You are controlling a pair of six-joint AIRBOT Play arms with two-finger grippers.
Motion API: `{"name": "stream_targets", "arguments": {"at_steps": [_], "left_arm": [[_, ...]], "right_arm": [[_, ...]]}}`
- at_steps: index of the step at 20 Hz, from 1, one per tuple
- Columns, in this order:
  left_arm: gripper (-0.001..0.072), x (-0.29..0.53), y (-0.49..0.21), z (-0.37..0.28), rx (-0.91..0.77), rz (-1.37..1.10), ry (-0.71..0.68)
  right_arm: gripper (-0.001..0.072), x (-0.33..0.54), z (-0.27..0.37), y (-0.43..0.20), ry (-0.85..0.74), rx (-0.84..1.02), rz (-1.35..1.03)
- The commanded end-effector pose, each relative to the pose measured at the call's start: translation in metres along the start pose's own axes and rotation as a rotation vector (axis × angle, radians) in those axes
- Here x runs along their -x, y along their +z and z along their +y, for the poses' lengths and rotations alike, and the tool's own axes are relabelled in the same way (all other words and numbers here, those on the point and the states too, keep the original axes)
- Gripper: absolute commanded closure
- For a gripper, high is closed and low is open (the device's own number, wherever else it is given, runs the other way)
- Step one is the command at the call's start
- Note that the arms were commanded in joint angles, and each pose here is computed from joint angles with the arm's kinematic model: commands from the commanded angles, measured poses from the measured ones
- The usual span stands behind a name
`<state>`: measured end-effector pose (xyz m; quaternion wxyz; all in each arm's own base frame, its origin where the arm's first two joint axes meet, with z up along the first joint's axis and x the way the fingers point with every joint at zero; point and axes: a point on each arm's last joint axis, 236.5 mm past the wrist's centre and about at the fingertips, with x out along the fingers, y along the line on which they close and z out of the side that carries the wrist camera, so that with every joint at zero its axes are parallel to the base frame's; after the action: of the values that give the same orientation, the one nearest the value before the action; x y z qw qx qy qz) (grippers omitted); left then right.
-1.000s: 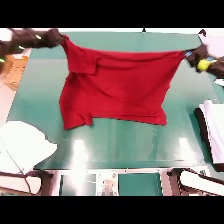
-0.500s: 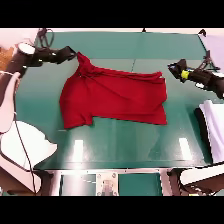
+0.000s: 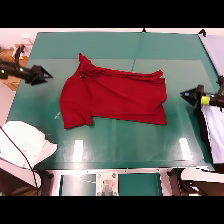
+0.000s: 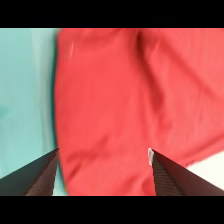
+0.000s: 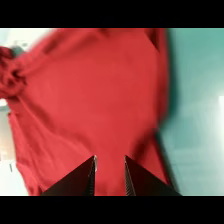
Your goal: Fold the shirts.
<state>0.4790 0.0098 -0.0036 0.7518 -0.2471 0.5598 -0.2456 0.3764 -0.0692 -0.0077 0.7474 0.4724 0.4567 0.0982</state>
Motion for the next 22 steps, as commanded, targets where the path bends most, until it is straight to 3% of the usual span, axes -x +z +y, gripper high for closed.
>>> {"name": "stream_targets", "arguments": {"at_steps": [1, 6, 10, 11, 13, 14, 16, 22], "left_arm": [[0.0068, -0.030, -0.049, 0.031, 0.083, 0.091, -0.019], [0.0069, -0.073, -0.067, 0.032, 0.079, 0.075, -0.042], [0.0070, -0.103, -0.067, 0.012, -0.002, 0.102, -0.038], [0.0111, -0.104, -0.063, 0.013, -0.003, 0.084, -0.031], [0.0511, -0.102, -0.056, 0.013, -0.026, 0.065, -0.031], [0.0652, -0.102, -0.056, 0.012, -0.029, 0.062, -0.033], [0.0679, -0.102, -0.054, 0.003, -0.045, 0.056, -0.070], [0.0679, -0.100, -0.055, -0.004, -0.048, 0.061, -0.099]], "right_arm": [[0.0499, 0.015, -0.024, -0.042, -0.054, -0.029, 0.002], [0.0475, 0.010, -0.031, -0.071, -0.057, -0.067, 0.029], [0.0393, 0.003, -0.041, -0.091, -0.069, -0.100, 0.071], [0.0332, 0.004, -0.048, -0.096, -0.098, -0.089, 0.091], [0.0275, 0.007, -0.062, -0.104, -0.155, -0.098, 0.123], [0.0263, 0.007, -0.067, -0.106, -0.176, -0.097, 0.125], [0.0163, -0.001, -0.076, -0.117, -0.192, -0.117, 0.132], [0.0164, -0.057, -0.075, -0.142, -0.173, -0.123, 0.190]]}}
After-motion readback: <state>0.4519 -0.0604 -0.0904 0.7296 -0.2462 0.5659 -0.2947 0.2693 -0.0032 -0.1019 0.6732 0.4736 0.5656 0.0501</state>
